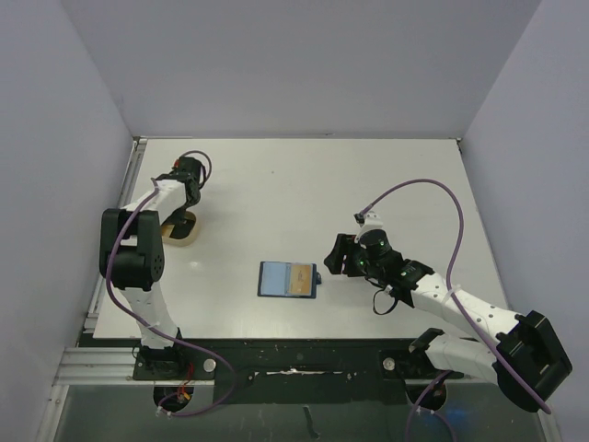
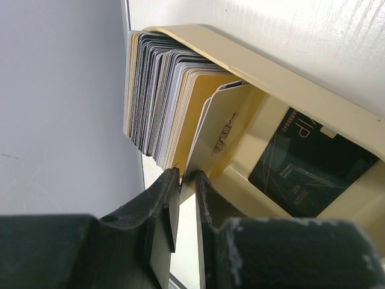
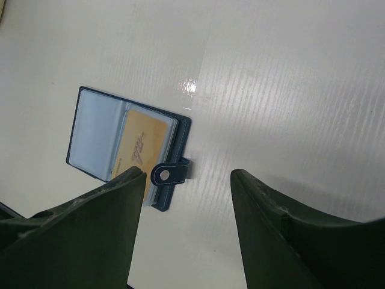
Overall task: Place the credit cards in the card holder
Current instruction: Pick up the credit card from the storage box.
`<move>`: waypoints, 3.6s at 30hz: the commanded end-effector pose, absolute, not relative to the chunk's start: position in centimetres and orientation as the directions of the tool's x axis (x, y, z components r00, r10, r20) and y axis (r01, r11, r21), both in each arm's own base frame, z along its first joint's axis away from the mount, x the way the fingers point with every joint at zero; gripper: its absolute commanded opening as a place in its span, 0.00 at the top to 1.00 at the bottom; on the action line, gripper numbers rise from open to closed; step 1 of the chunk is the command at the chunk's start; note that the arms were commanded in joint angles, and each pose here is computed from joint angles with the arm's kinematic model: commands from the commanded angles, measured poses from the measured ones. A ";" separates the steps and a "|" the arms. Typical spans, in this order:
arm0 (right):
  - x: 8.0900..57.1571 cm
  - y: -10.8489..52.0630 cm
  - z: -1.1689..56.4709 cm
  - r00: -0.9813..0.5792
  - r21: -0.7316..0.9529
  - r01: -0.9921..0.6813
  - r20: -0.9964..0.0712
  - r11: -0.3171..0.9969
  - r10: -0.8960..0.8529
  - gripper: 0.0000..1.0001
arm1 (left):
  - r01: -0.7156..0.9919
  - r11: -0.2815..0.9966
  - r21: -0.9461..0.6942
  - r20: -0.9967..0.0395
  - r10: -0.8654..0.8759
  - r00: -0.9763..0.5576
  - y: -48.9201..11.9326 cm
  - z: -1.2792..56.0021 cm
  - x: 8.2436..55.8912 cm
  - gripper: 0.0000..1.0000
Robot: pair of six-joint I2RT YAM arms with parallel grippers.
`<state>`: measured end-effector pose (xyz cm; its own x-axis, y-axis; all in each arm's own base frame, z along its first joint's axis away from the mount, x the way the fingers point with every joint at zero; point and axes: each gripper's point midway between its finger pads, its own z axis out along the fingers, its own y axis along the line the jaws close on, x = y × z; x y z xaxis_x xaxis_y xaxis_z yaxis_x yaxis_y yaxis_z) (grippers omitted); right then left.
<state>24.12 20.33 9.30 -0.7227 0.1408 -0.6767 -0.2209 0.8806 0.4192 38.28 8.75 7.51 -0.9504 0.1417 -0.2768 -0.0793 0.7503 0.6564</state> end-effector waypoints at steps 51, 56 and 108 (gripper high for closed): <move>25.1 20.7 11.3 -0.677 0.439 -0.253 -0.717 0.862 0.166 0.41 | -0.125 0.689 0.714 -0.302 0.142 -0.943 9.7 10.0 39.4 0.92; 25.1 20.8 11.3 -0.677 0.439 -0.254 -0.717 0.862 0.166 0.41 | -0.119 0.687 0.717 -0.295 0.145 -0.945 9.5 10.0 39.4 1.00; 25.0 21.7 11.3 -0.696 0.450 -0.268 -0.702 0.852 0.152 0.41 | -0.206 0.805 0.556 -0.390 0.034 -0.920 5.8 14.6 37.1 1.00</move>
<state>23.88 20.43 8.99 -0.7349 0.1350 -0.6646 -0.2244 0.8764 0.4261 36.52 6.06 10.63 -0.9603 0.0790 -0.2675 -0.1036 0.7895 0.6049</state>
